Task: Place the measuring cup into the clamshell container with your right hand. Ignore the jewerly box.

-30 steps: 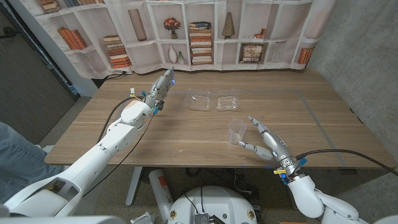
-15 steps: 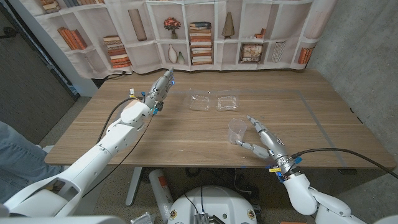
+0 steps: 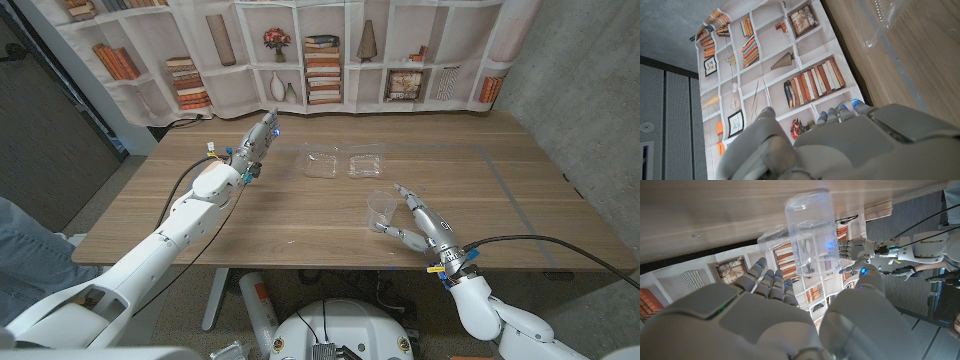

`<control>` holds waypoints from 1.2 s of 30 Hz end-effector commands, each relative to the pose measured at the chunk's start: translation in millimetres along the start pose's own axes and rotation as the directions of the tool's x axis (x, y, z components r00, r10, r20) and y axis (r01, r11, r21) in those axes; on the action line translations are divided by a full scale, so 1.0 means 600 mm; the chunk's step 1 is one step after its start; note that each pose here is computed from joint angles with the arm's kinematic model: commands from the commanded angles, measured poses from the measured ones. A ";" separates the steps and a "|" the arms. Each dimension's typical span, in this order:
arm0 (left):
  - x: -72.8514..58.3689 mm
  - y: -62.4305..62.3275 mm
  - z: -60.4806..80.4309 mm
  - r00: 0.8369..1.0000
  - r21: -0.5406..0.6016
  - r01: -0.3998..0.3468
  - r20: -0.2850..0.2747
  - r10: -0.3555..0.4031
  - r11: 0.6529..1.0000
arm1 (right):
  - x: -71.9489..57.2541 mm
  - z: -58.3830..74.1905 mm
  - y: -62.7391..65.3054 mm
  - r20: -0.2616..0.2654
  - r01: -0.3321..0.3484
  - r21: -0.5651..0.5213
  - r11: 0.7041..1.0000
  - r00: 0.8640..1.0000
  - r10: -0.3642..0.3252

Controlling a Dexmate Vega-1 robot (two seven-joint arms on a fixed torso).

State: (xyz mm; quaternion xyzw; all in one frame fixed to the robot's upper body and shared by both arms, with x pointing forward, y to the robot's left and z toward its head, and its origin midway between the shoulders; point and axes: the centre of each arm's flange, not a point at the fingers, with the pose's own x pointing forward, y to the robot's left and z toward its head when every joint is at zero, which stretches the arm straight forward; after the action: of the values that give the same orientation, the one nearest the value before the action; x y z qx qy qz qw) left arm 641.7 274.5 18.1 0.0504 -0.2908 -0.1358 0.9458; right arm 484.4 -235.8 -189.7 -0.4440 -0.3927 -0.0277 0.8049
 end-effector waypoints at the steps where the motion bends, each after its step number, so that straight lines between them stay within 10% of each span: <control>1: 0.002 0.005 0.009 1.000 0.000 -0.009 0.007 0.009 1.000 | 0.015 -0.005 0.004 -0.006 -0.033 -0.005 0.999 0.999 0.033; 36: 0.003 0.004 -0.012 1.000 -0.021 -0.012 -0.006 0.012 1.000 | 0.034 -0.004 0.005 -0.018 -0.072 -0.030 0.997 0.997 0.071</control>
State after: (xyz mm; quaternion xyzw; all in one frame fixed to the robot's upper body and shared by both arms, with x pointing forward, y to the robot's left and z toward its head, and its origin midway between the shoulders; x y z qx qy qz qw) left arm 647.6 275.3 15.1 0.0406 -0.2878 -0.1352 0.9472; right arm 495.9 -231.6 -178.1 -0.4688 -0.3747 -0.0118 0.7998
